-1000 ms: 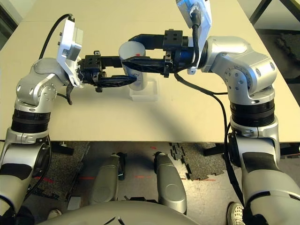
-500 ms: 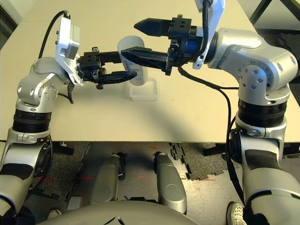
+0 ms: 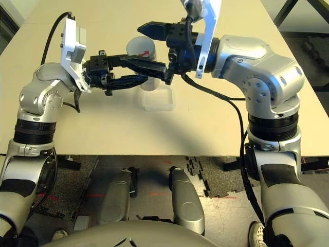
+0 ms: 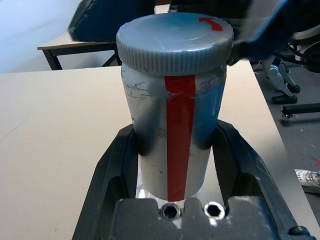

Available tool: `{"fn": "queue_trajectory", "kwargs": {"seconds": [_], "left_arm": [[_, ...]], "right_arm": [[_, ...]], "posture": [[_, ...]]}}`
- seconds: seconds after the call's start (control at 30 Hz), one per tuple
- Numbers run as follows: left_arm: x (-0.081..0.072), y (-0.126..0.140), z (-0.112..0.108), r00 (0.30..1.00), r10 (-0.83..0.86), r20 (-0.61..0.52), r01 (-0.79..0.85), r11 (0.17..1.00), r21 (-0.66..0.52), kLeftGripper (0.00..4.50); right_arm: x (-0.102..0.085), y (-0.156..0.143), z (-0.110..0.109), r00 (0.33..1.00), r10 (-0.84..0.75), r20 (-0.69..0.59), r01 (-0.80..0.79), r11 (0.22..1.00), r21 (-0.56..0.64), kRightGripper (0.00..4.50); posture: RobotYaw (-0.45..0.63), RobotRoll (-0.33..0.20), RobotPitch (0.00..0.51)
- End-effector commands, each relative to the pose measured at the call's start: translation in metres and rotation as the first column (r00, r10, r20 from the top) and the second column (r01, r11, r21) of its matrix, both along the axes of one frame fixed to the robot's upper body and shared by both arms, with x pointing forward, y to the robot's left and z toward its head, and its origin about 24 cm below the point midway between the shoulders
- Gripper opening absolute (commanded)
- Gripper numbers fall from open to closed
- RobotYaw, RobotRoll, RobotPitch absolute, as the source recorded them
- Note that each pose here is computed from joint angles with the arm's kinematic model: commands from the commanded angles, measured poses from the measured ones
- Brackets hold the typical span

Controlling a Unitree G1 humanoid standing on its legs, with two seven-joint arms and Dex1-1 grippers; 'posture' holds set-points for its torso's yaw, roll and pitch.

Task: Pour the medicine from the bottle into the box.

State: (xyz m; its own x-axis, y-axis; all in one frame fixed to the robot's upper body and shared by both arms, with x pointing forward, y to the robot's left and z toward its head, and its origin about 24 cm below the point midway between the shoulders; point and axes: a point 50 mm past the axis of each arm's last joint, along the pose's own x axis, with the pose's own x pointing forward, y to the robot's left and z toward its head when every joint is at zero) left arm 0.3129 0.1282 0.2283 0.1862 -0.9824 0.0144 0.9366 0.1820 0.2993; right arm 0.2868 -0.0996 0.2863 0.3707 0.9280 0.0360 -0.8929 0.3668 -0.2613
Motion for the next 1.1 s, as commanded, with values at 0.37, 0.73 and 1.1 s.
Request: {"fn": "queue_trajectory", "kwargs": {"seconds": [0.37,0.73,1.1], "left_arm": [[0.0,0.007,0.0,0.999,0.043,0.0,-0.043,0.999,0.011,2.31],[0.012,0.016,0.0,0.995,0.095,0.005,-0.095,0.995,0.013,2.31],[0.019,0.011,-0.002,0.996,0.091,0.003,-0.091,0.996,0.011,2.31]], "right_arm": [[0.005,-0.029,0.001,0.991,-0.132,-0.006,0.133,0.991,0.031,4.5],[-0.017,-0.045,-0.009,0.989,-0.134,-0.07,0.133,0.991,-0.012,4.5],[-0.007,-0.011,0.001,0.995,-0.1,-0.027,0.1,0.995,0.026,4.5]], "posture": [[0.0,0.0,0.198],[-0.03,0.0,0.197],[-0.05,0.0,0.2]]}}
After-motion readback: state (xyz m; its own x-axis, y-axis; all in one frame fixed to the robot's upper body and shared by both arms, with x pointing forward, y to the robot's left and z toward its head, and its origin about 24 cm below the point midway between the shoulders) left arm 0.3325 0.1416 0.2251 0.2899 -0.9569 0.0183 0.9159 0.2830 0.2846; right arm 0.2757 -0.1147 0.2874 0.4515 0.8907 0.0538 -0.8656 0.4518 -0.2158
